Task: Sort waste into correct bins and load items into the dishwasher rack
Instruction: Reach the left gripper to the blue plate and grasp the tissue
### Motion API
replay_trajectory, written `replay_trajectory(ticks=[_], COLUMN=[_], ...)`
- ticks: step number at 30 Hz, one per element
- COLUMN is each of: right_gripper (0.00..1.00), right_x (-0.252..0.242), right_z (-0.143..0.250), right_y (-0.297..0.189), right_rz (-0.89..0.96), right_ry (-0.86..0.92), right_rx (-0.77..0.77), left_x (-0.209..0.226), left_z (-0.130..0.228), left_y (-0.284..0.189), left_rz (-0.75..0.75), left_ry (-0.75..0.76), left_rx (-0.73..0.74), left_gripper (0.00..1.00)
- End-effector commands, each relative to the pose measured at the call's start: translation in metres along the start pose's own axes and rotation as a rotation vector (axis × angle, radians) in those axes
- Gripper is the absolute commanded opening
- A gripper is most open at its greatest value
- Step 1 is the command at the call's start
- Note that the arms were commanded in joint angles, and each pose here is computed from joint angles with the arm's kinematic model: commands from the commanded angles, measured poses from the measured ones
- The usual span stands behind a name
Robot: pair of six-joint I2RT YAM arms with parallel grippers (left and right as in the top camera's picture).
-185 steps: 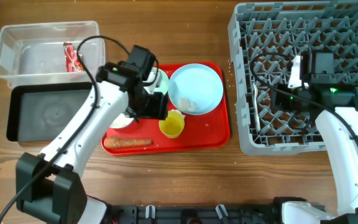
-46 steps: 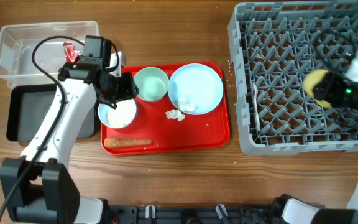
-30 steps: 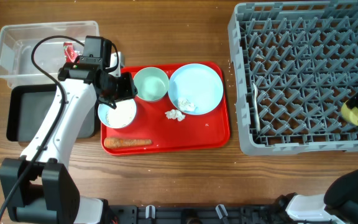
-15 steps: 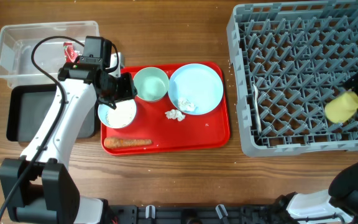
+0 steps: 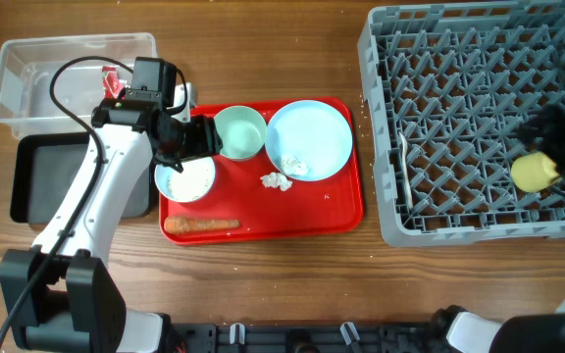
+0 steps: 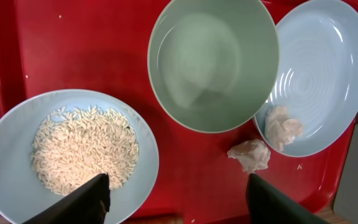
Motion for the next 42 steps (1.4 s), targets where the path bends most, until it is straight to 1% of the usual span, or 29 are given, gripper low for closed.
replay_trajectory(ticks=[1, 3, 4, 6, 8, 9, 11, 16, 19, 21, 24, 25, 29, 33, 35, 37, 39, 42], right_gripper=[1.00, 1.00, 1.00, 1.00, 1.00, 1.00, 1.00, 1.00, 1.00, 1.00, 1.00, 1.00, 1.00, 1.00, 1.00, 1.00, 1.00, 1.00], right_x=[0.060, 0.086, 0.105, 0.122, 0.148, 0.156, 0.162, 0.137, 0.132, 0.131, 0.131, 0.131, 0.130, 0.130, 0.130, 0.130, 0.130, 0.130], right_z=[0.026, 0.041, 0.050, 0.058, 0.071, 0.077, 0.084, 0.077, 0.079, 0.080, 0.081, 0.081, 0.081, 0.081, 0.081, 0.081, 0.082, 0.082], right_y=[0.002, 0.006, 0.008, 0.009, 0.009, 0.010, 0.013, 0.022, 0.022, 0.022, 0.022, 0.022, 0.022, 0.022, 0.022, 0.022, 0.022, 0.021], right_rz=[-0.102, -0.132, -0.155, -0.184, -0.228, -0.240, -0.229, -0.043, -0.020, -0.018, -0.016, -0.016, -0.015, -0.015, -0.015, -0.015, -0.015, -0.013], right_ry=[-0.223, -0.311, -0.374, -0.416, -0.484, -0.512, -0.545, -0.475, -0.473, -0.473, -0.473, -0.473, -0.473, -0.473, -0.473, -0.473, -0.473, -0.473], right_rx=[0.057, 0.084, 0.091, 0.093, 0.095, 0.101, 0.110, 0.097, 0.108, 0.113, 0.117, 0.117, 0.120, 0.119, 0.119, 0.119, 0.120, 0.122], left_x=[-0.001, -0.001, -0.001, -0.001, -0.003, -0.007, -0.019, -0.069, -0.104, -0.118, -0.137, -0.140, -0.138, -0.133, -0.127, -0.127, -0.128, -0.128], left_z=[-0.001, -0.001, -0.002, -0.004, -0.006, -0.007, -0.008, -0.003, 0.000, 0.003, 0.013, 0.016, 0.023, 0.024, 0.024, 0.024, 0.023, 0.023], left_y=[-0.007, -0.007, -0.007, -0.007, -0.007, -0.007, -0.007, 0.005, 0.023, 0.036, 0.060, 0.067, 0.096, 0.112, 0.118, 0.119, 0.119, 0.119], left_rz=[-0.003, -0.003, -0.001, 0.000, 0.011, 0.031, 0.087, 0.132, 0.121, 0.109, 0.114, 0.115, 0.081, 0.060, 0.028, 0.027, 0.030, 0.030], left_ry=[0.011, 0.011, 0.012, 0.014, 0.014, 0.016, 0.032, 0.178, 0.292, 0.341, 0.395, 0.405, 0.415, 0.412, 0.409, 0.410, 0.411, 0.410], left_rx=[-0.018, -0.016, -0.023, -0.030, -0.040, -0.043, -0.043, -0.067, -0.098, -0.104, -0.079, -0.070, -0.024, -0.005, -0.002, -0.002, -0.008, -0.007], left_gripper=[0.79, 0.94, 0.95, 0.96, 0.94, 0.91, 0.86, 0.84, 0.81, 0.79, 0.75, 0.73, 0.70, 0.63, 0.56, 0.52, 0.41, 0.28])
Point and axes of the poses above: each gripper's point midway between its finger pads, its own y axis out along the fingers, its own x axis along the line the jaws close on, z = x × y, the point moved 2 cm from there along -y, back along the fingers, and after that the axes turned 4 degrees about y, right-handed, at the moved point
